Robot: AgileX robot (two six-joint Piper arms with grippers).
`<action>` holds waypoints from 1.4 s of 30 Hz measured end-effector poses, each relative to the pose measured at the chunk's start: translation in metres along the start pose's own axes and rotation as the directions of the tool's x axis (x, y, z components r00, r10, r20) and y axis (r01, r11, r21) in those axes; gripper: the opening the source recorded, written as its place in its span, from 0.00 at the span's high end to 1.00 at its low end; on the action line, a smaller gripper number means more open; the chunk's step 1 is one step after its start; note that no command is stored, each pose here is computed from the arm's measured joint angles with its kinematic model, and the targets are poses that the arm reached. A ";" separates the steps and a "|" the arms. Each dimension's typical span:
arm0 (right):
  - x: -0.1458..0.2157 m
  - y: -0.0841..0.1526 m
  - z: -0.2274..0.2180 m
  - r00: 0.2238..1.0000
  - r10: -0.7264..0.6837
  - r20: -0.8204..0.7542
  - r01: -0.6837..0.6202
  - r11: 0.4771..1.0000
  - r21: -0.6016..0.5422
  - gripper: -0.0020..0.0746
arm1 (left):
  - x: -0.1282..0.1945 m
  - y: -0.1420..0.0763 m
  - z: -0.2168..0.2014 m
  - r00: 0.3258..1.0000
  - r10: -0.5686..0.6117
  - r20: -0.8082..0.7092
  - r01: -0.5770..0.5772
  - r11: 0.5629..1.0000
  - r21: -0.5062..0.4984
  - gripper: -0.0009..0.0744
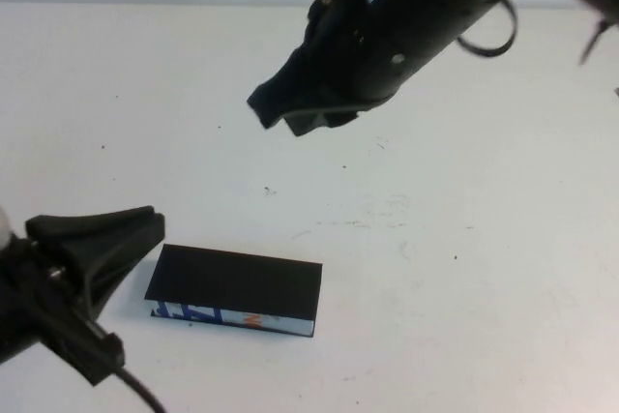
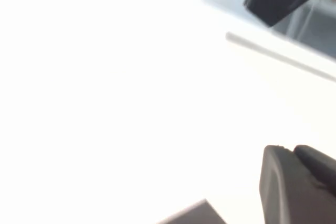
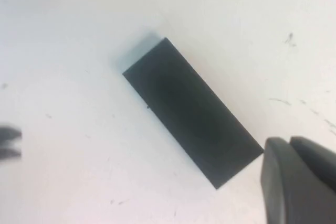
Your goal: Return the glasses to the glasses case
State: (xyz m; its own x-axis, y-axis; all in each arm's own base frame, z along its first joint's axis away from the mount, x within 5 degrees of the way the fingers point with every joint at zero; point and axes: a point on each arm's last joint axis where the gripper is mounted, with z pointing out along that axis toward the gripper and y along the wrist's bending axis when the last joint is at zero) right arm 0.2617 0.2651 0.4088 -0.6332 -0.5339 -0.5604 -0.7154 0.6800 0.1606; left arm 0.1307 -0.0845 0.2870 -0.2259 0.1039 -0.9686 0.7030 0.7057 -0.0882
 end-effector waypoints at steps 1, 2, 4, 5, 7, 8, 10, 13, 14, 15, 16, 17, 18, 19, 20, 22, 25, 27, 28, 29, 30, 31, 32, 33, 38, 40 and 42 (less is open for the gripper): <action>0.004 0.005 -0.015 1.000 -0.010 0.025 0.010 1.000 0.003 0.99 | -0.002 -0.003 -0.006 1.000 0.012 0.028 -0.012 1.000 -0.010 0.99; 0.009 0.007 -0.025 0.999 -0.014 0.037 0.014 1.000 0.009 0.99 | -0.004 -0.006 -0.014 0.998 0.020 0.066 -0.018 0.999 -0.033 0.99; 0.024 0.013 -0.049 0.998 -0.024 0.058 0.023 0.999 0.024 0.99 | -0.007 -0.007 -0.029 0.989 0.022 0.144 -0.007 0.995 -0.104 0.99; 0.033 0.015 -0.062 0.997 -0.025 0.072 0.023 0.999 0.030 0.99 | -0.008 -0.006 -0.038 0.982 0.025 0.187 0.004 0.988 -0.153 0.99; 0.056 0.015 -0.081 0.997 -0.018 0.075 0.015 0.999 0.047 0.99 | -0.006 -0.008 -0.056 0.963 0.039 0.268 0.025 0.973 -0.230 0.99; 0.066 0.014 -0.087 0.997 -0.011 0.074 0.006 0.998 0.057 0.99 | -0.003 -0.008 -0.064 0.953 0.048 0.301 0.037 0.962 -0.270 0.99; 0.095 0.012 -0.099 0.998 0.012 0.063 -0.017 0.997 0.082 0.99 | 0.006 -0.008 -0.078 0.935 0.061 0.350 0.061 0.943 -0.328 0.99; 0.141 0.008 -0.110 0.998 0.047 0.051 -0.052 0.993 0.105 0.99 | 0.023 -0.009 -0.086 0.923 0.084 0.375 0.062 0.930 -0.361 0.99; 0.155 0.007 -0.118 0.996 0.055 0.077 -0.063 0.992 0.106 0.99 | 0.028 -0.010 -0.089 0.919 0.095 0.382 0.058 0.927 -0.369 0.99; 0.170 0.007 -0.124 0.993 0.065 0.102 -0.076 0.992 0.103 0.99 | 0.034 -0.010 -0.090 0.918 0.110 0.381 0.047 0.924 -0.379 0.99; 0.184 0.006 -0.130 0.988 0.074 0.134 -0.088 0.991 0.099 0.99 | 0.040 -0.009 -0.090 0.918 0.119 0.378 0.042 0.919 -0.391 0.99; 0.195 0.006 -0.134 0.983 0.080 0.163 -0.096 0.991 0.093 0.99 | 0.046 -0.009 -0.090 0.919 0.127 0.372 0.036 0.915 -0.401 0.99; 0.209 0.006 -0.139 0.976 0.086 0.202 -0.105 0.991 0.087 0.99 | 0.052 -0.007 -0.089 0.922 0.127 0.365 0.038 0.910 -0.414 0.99; 0.222 0.005 -0.143 0.965 0.093 0.245 -0.115 0.990 0.078 0.99 | 0.058 -0.005 -0.088 0.927 0.123 0.355 0.044 0.903 -0.428 0.99; 0.232 0.004 -0.143 0.956 0.096 0.276 -0.119 0.990 0.070 0.99 | 0.065 -0.003 -0.086 0.934 0.115 0.339 0.049 0.897 -0.439 0.99; 0.255 0.003 -0.146 0.926 0.098 0.366 -0.124 0.991 0.049 0.99 | 0.078 0.002 -0.083 0.948 0.099 0.304 0.058 0.882 -0.469 0.99; 0.282 0.000 -0.141 0.878 0.095 0.469 -0.120 0.992 0.025 0.99 | 0.094 0.007 -0.079 0.962 0.075 0.262 0.070 0.862 -0.502 0.99; 0.292 -0.002 -0.133 0.856 0.094 0.508 -0.118 0.993 0.015 0.99 | 0.103 0.010 -0.077 0.969 0.065 0.238 0.071 0.852 -0.519 0.99; 0.296 -0.003 -0.128 0.843 0.094 0.529 -0.117 0.993 0.010 0.99 | 0.106 0.011 -0.077 0.971 0.060 0.230 0.072 0.847 -0.526 0.99; 0.298 -0.004 -0.125 0.827 0.092 0.555 -0.113 0.994 0.004 0.99 | 0.107 0.011 -0.077 0.973 0.058 0.225 0.073 0.844 -0.531 0.99; 0.300 -0.005 -0.120 0.810 0.091 0.580 -0.111 0.994 -0.002 0.99 | 0.108 0.012 -0.077 0.973 0.054 0.226 0.078 0.840 -0.537 0.99; 0.301 -0.005 -0.114 0.792 0.093 0.603 -0.108 0.994 -0.011 0.99 | 0.109 0.013 -0.077 0.973 0.044 0.228 0.089 0.837 -0.540 0.99; 0.301 -0.006 -0.109 0.774 0.098 0.626 -0.108 0.994 -0.023 0.99 | 0.109 0.013 -0.077 0.972 0.037 0.232 0.098 0.834 -0.543 0.99; 0.302 -0.006 -0.104 0.761 0.101 0.641 -0.107 0.994 -0.031 0.99 | 0.109 0.013 -0.077 0.971 0.028 0.236 0.108 0.832 -0.544 0.99; 0.300 -0.008 -0.088 0.685 0.125 0.718 -0.104 0.992 -0.074 0.99 | 0.109 0.014 -0.078 0.967 0.001 0.255 0.141 0.830 -0.540 0.99; 0.301 -0.009 -0.085 0.680 0.128 0.722 -0.104 0.992 -0.077 0.99 | 0.109 0.014 -0.078 0.966 -0.003 0.257 0.146 0.829 -0.541 0.99; 0.302 -0.009 -0.083 0.681 0.128 0.721 -0.105 0.992 -0.076 0.99 | 0.109 0.014 -0.078 0.966 -0.005 0.259 0.149 0.829 -0.540 0.99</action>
State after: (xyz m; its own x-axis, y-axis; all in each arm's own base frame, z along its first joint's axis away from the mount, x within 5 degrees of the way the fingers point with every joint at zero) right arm 0.0526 0.0560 0.3058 -0.3097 0.0858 -0.9469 -0.6653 0.6920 0.2803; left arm 0.0630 -0.0086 0.1983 -0.0472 -0.0845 -0.9953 0.1848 0.9785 -0.0919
